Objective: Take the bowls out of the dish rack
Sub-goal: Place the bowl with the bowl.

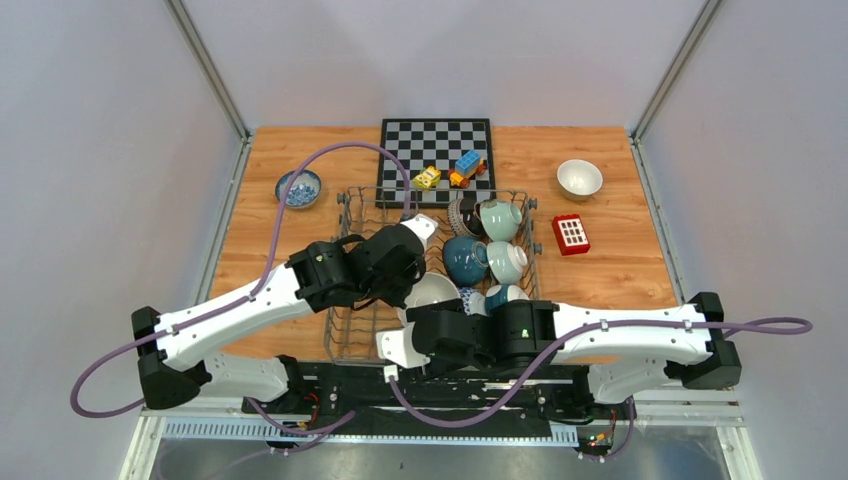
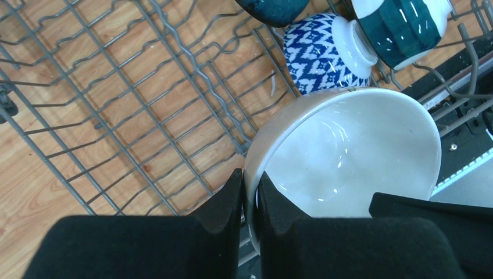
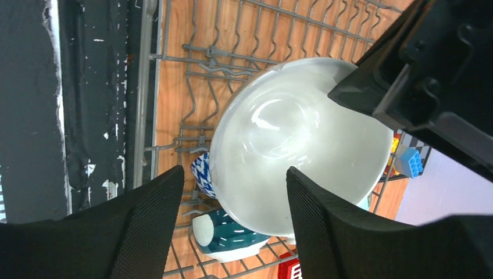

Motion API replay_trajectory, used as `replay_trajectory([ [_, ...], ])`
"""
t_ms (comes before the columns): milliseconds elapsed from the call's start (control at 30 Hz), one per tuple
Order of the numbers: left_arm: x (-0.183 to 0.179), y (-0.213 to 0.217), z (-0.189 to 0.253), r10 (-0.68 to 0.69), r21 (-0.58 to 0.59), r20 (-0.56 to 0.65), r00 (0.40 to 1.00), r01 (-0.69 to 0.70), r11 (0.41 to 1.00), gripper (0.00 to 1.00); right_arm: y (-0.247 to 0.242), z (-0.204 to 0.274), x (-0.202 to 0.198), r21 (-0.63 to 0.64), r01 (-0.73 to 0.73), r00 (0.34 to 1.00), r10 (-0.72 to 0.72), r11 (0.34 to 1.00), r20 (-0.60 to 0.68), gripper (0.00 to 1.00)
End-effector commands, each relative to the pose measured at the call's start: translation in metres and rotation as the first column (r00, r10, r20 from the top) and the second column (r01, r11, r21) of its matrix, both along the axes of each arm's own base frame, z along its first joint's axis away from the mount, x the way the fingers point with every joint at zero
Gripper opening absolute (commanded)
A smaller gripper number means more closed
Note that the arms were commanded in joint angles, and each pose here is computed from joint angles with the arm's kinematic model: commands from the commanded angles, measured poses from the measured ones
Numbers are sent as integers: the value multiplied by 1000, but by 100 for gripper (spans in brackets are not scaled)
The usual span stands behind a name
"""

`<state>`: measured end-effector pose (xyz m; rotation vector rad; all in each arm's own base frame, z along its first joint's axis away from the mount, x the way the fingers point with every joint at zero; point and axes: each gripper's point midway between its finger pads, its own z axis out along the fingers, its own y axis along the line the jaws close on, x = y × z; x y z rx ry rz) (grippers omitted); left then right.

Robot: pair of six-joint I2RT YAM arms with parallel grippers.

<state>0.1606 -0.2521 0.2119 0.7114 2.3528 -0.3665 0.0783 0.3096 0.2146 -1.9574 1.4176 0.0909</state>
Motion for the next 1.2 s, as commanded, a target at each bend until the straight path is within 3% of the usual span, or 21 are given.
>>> replay_trajectory([
  [0, 11, 1, 26, 78, -93, 80, 994, -70, 993, 0, 0, 23, 6, 90, 69, 997, -72, 994, 27, 73],
  [167, 25, 13, 38, 161, -152, 89, 983, -146, 978, 0, -1, 61, 29, 288, 227, 965, -254, 930, 59, 81],
  [300, 41, 31, 43, 263, -203, 85, 961, -241, 949, 0, -15, 83, 44, 438, 332, 923, -384, 836, 33, 83],
  [467, 51, 48, 39, 366, -249, 86, 926, -336, 908, 0, -29, 97, 59, 534, 445, 887, -434, 719, -155, 86],
  [567, 52, 55, 35, 413, -267, 76, 908, -380, 886, 0, -43, 104, 79, 562, 592, 802, -491, 578, -339, 85],
  [700, 54, 66, 35, 504, -318, 55, 862, -463, 827, 0, -63, 106, 107, 536, 773, 626, -546, 339, -557, 82],
  [833, 54, 72, 35, 592, -396, -9, 806, -546, 738, 0, -60, 90, 115, 419, 888, 451, -534, 189, -716, 77],
  [1000, 52, 75, 31, 675, -436, -115, 729, -648, 625, 0, -33, 71, 116, 307, 942, 333, -463, 133, -821, 74],
  [1167, 46, 82, 19, 743, -411, -214, 634, -748, 520, 0, -5, 63, 118, 257, 957, 290, -401, 136, -869, 67],
])
